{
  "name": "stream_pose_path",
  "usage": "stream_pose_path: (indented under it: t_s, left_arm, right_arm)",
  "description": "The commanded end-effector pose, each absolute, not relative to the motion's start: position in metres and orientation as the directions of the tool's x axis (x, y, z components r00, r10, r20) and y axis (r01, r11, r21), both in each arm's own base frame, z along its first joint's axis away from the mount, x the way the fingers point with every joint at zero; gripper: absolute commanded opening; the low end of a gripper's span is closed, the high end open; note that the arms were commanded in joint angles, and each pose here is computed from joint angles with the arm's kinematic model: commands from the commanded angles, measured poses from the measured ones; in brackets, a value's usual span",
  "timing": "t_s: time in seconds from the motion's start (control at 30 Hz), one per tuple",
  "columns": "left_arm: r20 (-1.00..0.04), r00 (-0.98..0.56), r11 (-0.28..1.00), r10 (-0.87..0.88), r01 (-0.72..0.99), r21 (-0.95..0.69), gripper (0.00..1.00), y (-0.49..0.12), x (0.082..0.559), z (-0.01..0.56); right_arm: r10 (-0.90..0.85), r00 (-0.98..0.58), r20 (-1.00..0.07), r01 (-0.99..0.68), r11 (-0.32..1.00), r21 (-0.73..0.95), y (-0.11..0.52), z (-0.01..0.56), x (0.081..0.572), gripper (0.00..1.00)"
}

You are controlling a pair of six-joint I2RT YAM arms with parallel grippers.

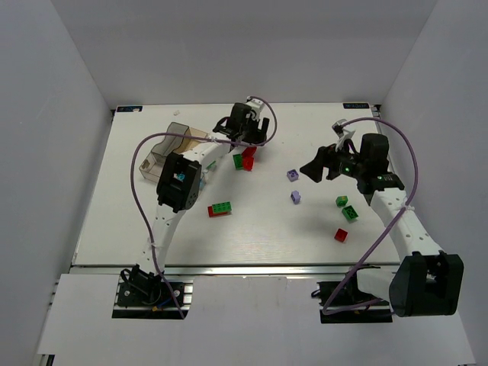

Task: Sort the legos into containers by color

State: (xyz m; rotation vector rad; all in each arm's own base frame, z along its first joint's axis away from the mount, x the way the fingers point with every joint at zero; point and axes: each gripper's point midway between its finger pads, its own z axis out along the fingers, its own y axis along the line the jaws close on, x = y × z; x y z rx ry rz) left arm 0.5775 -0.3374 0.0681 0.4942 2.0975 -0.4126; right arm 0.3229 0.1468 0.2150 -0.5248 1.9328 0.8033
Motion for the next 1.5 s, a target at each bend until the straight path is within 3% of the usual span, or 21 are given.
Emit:
stream_pose_path:
  t_s: [0.0,0.17,0.53,0.63,0.9,0.93,1.1,1.13,1.27,1.37,1.47]
  left_arm:
    - [-0.895,-0.412,0.864,0.17,0.499,-0.065,0.91,-0.352,0.591,0.103]
    - [-0.9,-0.4,0.891,0.173,0.453,-0.03,0.89,-0.351,0.603,0.09]
    - [-0.913,-0.377,0.926,0.158,0.378,0.003,0.73,-0.346,0.615,0.077]
    - [-0.912,-0.382,0.925,0.148,0.379,-0.009,0.63,-0.348,0.615,0.073]
    - [-0.915,-0.384,0.928,0.123,0.371,-0.031,0.23,-0.347,0.613,0.078]
    - [-0.928,-0.36,0.926,0.096,0.373,-0.049,0.2,-0.349,0.612,0.1]
    - [-0.94,-0.339,0.912,0.042,0.396,-0.102,0.05,-0.339,0.58,0.154]
    - [-0.961,-0.275,0.907,-0.022,0.399,-0.135,0.05,-0.332,0.576,0.203]
    - [-0.951,-0.306,0.902,-0.041,0.398,-0.167,0.04,-0.303,0.539,0.238]
    - [-0.932,-0.361,0.923,0.005,0.361,-0.135,0.03,-0.278,0.508,0.24]
    - [-0.896,-0.439,0.947,0.071,0.311,-0.078,0.01,-0.25,0.48,0.216]
  right_arm:
    - [-0.029,-0.442,-0.896,-0.68,0.663,0.314,0.147,0.227,0.321,0.81]
    - [-0.02,-0.436,-0.9,-0.68,0.662,0.315,0.143,0.23,0.32,0.8]
    - [-0.002,-0.434,-0.901,-0.678,0.659,0.325,0.135,0.232,0.32,0.79]
    - [-0.002,-0.434,-0.901,-0.682,0.655,0.327,0.135,0.231,0.32,0.79]
    - [0.014,-0.435,-0.9,-0.673,0.659,0.335,0.127,0.23,0.321,0.76]
    - [0.014,-0.436,-0.9,-0.673,0.659,0.337,0.127,0.229,0.321,0.76]
    - [-0.059,-0.376,-0.925,-0.679,0.697,0.232,0.117,0.22,0.326,0.58]
    - [-0.066,-0.371,-0.926,-0.674,0.705,0.22,0.115,0.218,0.328,0.56]
    - [-0.1,-0.364,-0.926,-0.685,0.702,0.193,0.115,0.211,0.329,0.44]
    - [-0.124,-0.356,-0.926,-0.715,0.675,0.184,0.117,0.207,0.326,0.33]
    - [-0.135,-0.357,-0.924,-0.725,0.664,0.183,0.119,0.202,0.325,0.29]
